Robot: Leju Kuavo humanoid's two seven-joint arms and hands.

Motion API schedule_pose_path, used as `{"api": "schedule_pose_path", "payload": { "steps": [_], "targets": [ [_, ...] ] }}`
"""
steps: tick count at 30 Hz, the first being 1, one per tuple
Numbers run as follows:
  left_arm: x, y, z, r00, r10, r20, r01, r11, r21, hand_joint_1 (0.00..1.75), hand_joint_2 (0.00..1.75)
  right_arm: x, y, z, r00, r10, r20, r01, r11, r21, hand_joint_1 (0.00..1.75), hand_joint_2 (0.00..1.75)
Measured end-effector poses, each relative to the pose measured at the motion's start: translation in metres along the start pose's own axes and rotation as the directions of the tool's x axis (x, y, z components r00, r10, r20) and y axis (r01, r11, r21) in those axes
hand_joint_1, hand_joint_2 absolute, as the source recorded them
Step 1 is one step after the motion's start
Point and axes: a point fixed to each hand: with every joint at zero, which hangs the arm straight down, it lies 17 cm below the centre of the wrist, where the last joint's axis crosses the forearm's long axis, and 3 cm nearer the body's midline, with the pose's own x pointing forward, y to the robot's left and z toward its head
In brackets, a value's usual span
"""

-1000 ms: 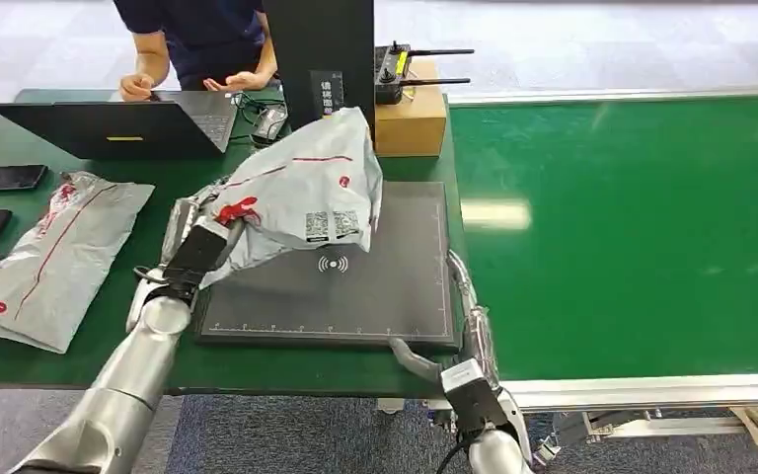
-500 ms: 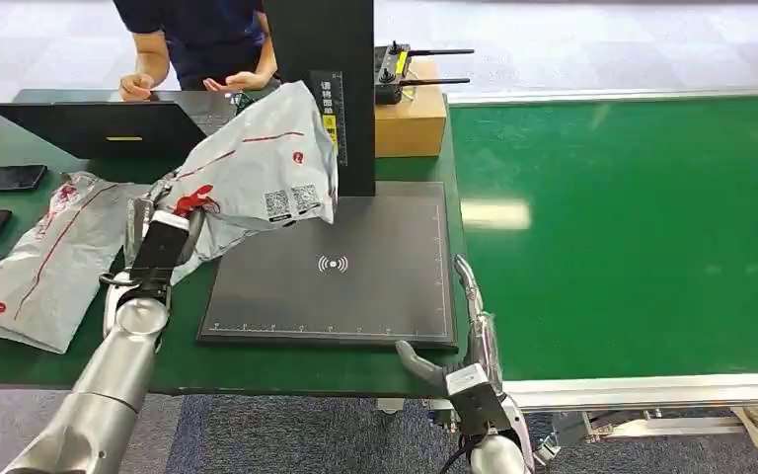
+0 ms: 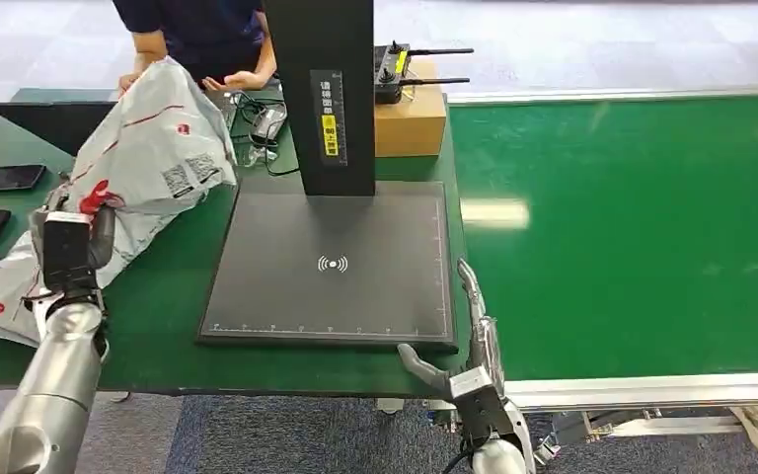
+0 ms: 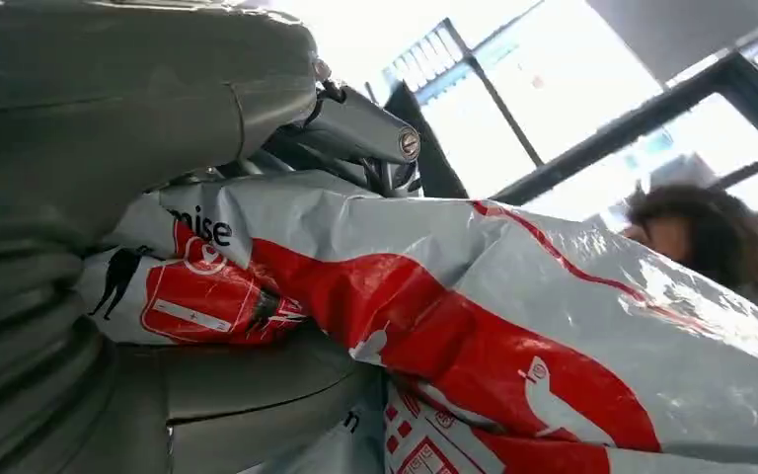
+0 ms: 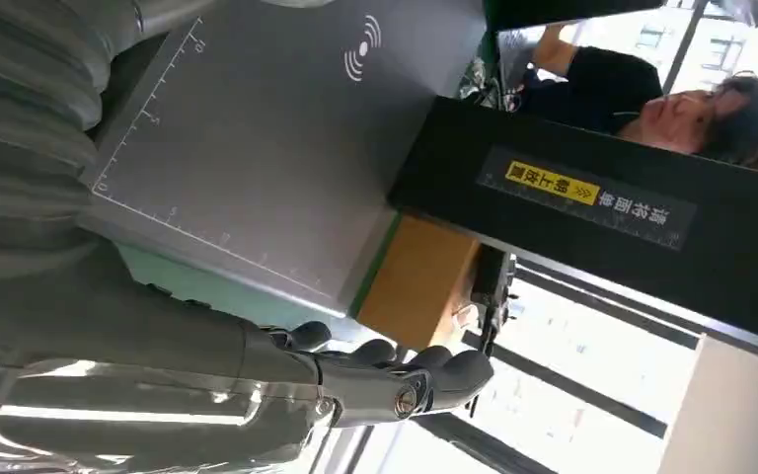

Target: Moved the parcel from conveyor to table for the left to box.

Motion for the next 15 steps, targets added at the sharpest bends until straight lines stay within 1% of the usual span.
{"api": "schedule_pose_path", "payload": {
  "steps": [5,9,12,15],
  "targets": [
    [-0.026,0.028,0.002,0.998,-0.027,-0.062,0.031,0.997,0.065,1.75,1.75,0.001,-0.001,-0.004,1.000,0.002,0.008,-0.002,1.000,-0.002,0.00,1.75],
    [-0.041,0.047,0.000,0.992,-0.065,-0.109,0.079,0.989,0.125,1.75,1.75,0.001,-0.003,-0.004,1.000,0.002,0.007,-0.002,1.000,-0.010,0.00,1.75],
    [-0.050,0.066,-0.001,0.981,-0.135,-0.136,0.158,0.972,0.173,1.75,1.75,0.001,-0.003,-0.003,1.000,0.006,0.004,-0.005,1.000,-0.016,0.00,1.75],
    [-0.057,0.075,0.000,0.964,-0.230,-0.137,0.250,0.955,0.157,1.75,1.75,0.000,-0.003,0.000,1.000,0.013,-0.001,-0.013,1.000,-0.017,0.00,1.75]
  ]
}}
